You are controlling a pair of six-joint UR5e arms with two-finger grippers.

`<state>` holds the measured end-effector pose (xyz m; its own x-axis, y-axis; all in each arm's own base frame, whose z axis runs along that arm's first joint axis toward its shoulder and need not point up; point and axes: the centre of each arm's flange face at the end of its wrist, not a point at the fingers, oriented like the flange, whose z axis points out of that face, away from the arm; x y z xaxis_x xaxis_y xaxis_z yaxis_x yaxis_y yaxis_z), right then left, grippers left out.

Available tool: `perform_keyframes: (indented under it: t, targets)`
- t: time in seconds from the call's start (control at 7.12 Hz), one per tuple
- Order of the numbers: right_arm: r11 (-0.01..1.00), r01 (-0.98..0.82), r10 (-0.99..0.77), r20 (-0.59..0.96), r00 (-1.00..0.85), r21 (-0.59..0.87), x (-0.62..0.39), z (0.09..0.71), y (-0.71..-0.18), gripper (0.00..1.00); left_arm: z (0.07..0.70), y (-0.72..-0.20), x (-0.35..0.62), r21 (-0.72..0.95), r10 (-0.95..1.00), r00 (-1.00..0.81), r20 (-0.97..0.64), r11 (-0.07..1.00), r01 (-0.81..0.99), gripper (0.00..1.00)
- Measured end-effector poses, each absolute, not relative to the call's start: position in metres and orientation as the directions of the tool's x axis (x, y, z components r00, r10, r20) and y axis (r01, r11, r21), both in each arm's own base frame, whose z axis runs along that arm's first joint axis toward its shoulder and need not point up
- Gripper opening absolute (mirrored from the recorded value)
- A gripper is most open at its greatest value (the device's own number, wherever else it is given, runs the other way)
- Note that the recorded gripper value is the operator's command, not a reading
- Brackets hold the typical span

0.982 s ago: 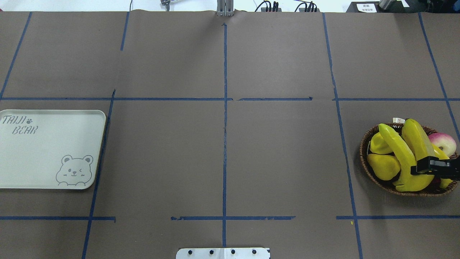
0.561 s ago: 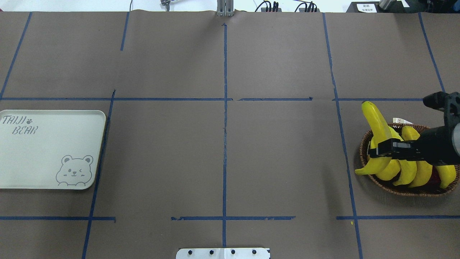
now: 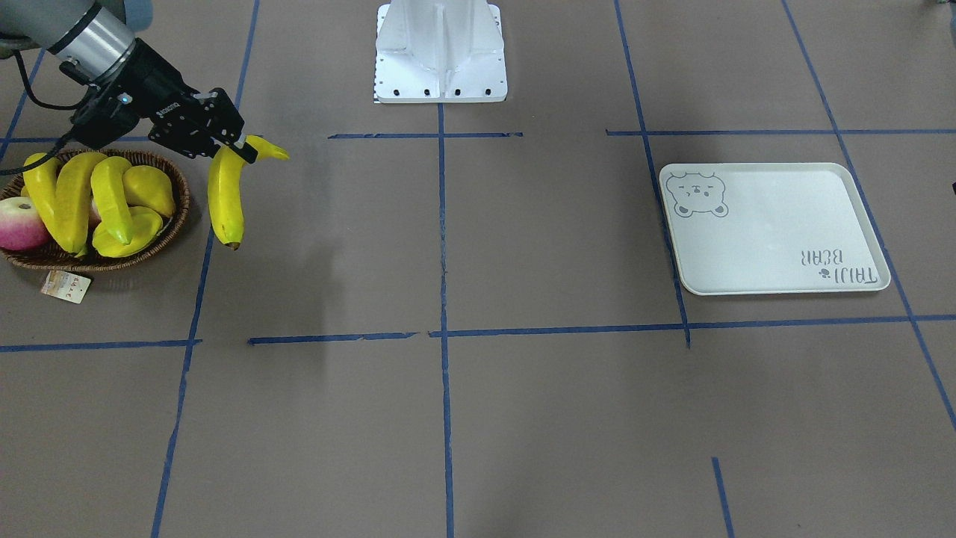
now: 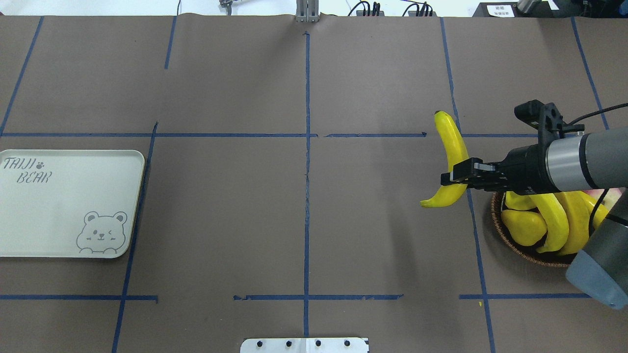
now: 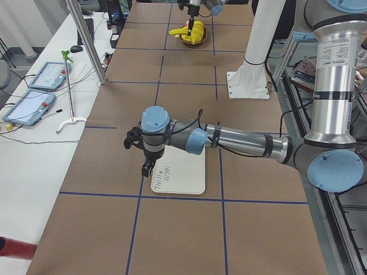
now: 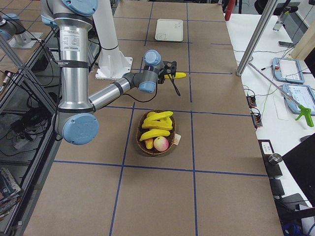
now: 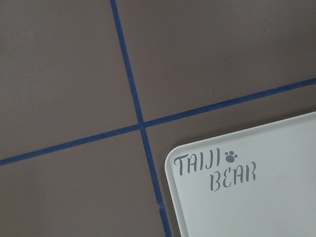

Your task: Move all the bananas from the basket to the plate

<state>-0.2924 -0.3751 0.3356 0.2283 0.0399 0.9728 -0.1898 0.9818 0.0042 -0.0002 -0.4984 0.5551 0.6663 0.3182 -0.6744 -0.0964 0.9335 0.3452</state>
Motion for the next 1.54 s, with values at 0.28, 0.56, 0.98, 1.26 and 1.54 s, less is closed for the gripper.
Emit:
perform_keyframes:
  t: [0.28,0.56,0.98,1.26,1.54]
  targets:
    - [0.985,-0.173,0.042,0.982,0.183,-0.01,-0.33,0.31,-0.376,0.02,0.51,-0.509,0.063,0.33,0.264,0.603,-0.752,0.944,-0.002,1.0]
    - [0.981,-0.192,0.039,0.989,0.142,-0.011,-0.378,0.281,-0.366,0.02,0.452,-0.516,0.124,0.25,0.169,0.49,-0.855,0.962,0.106,1.0]
    - [0.975,-0.222,0.016,0.995,0.094,0.006,-0.444,0.24,-0.35,0.02,0.357,-0.517,0.206,0.091,0.047,0.293,-0.955,0.986,0.139,0.99]
    - [0.973,-0.232,0.015,0.997,0.073,0.003,-0.472,0.218,-0.346,0.02,0.29,-0.51,0.27,0.004,-0.018,0.21,-0.978,0.995,0.102,0.99]
    - [0.968,-0.249,0.005,0.999,0.053,0.008,-0.487,0.202,-0.339,0.02,0.244,-0.498,0.32,-0.054,-0.072,0.169,-0.983,0.993,0.106,0.99]
